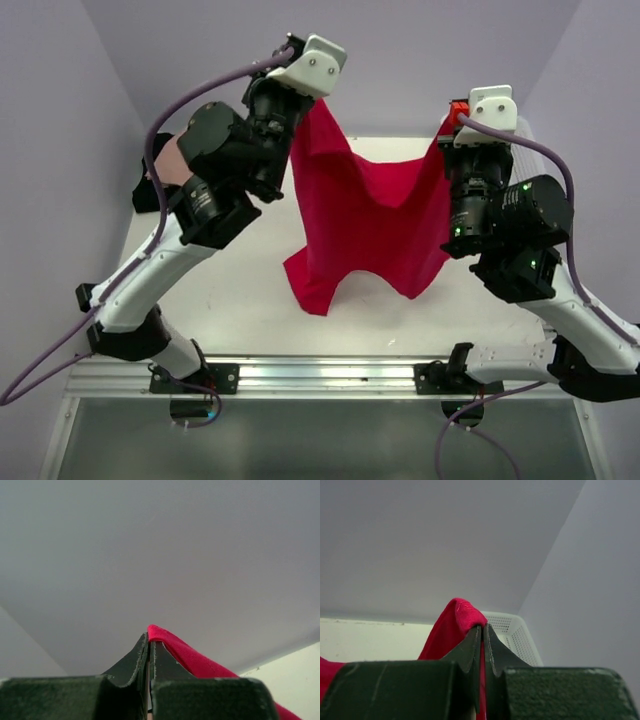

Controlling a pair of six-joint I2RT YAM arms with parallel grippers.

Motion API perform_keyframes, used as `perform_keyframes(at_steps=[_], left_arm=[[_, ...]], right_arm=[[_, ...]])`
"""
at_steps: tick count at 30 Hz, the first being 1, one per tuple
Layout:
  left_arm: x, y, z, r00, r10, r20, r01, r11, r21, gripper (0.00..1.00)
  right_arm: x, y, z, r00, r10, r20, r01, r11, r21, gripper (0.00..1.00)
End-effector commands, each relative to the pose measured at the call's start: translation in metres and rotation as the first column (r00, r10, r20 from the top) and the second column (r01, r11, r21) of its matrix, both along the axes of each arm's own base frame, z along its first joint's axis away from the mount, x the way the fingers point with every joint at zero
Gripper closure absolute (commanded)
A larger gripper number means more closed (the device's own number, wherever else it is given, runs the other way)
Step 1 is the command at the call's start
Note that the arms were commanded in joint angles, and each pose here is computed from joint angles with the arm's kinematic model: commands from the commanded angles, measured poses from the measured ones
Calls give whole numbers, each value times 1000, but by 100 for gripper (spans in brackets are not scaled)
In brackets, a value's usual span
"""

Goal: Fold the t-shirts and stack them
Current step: Flatten the tshirt out

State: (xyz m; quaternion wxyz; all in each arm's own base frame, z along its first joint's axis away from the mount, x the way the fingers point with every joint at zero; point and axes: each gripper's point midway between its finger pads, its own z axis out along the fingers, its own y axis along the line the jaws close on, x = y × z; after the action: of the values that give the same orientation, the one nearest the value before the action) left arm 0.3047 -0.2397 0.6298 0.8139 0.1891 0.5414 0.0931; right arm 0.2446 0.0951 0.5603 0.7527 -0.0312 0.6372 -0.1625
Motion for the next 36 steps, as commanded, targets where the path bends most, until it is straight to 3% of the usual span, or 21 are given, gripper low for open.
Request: perform_keyframes(at_steps=[1,4,5,6,7,11,12,17,21,24,28,32,36], left_arm=[[-54,79,45,991,57,124,-36,986,-163,100],[-94,59,35,992,-43,119,55,993,-104,100],[-104,61,38,989,-54,135,73,988,-138,100],[-112,48,30,988,-60,145,69,996,-58,100],[-124,33,27,984,-106,145,115,992,-54,100],[-120,11,35,978,-131,163,137,990,-23,100],[-120,7,46,970,-184,156,202,974,-106,100],[-69,-20,29,977,-183,114,188,981,-40,100],[-17,-46,9,974,-223,36,225,971,-84,100],[28,-35,-7,976,-216,-16,212,970,-120,100],[93,18,-45,985,-137,-106,119,980,-161,100],[123,80,-87,988,-30,-150,1,982,-186,100],[127,163,-88,987,59,-152,-95,966,-240,100]], right_arm=[[-11,-19,20,997,26,72,-30,998,51,100],[-17,-25,25,990,73,121,-81,994,67,100],[-20,-25,25,983,105,151,-115,992,57,100],[-22,-25,27,977,122,174,-136,988,68,100],[-22,-25,26,974,135,181,-150,986,69,100],[-14,-12,19,982,121,146,-125,992,14,100],[-11,-7,16,983,116,139,-118,993,5,100],[-2,8,9,987,125,104,-126,992,4,100],[14,18,-4,991,132,39,-131,991,-21,100],[36,24,-18,990,137,-15,-137,990,-11,100],[78,26,-41,988,127,-94,-127,992,6,100],[131,28,-77,976,128,-174,-116,990,76,100],[181,12,-113,956,143,-256,-98,979,178,100]])
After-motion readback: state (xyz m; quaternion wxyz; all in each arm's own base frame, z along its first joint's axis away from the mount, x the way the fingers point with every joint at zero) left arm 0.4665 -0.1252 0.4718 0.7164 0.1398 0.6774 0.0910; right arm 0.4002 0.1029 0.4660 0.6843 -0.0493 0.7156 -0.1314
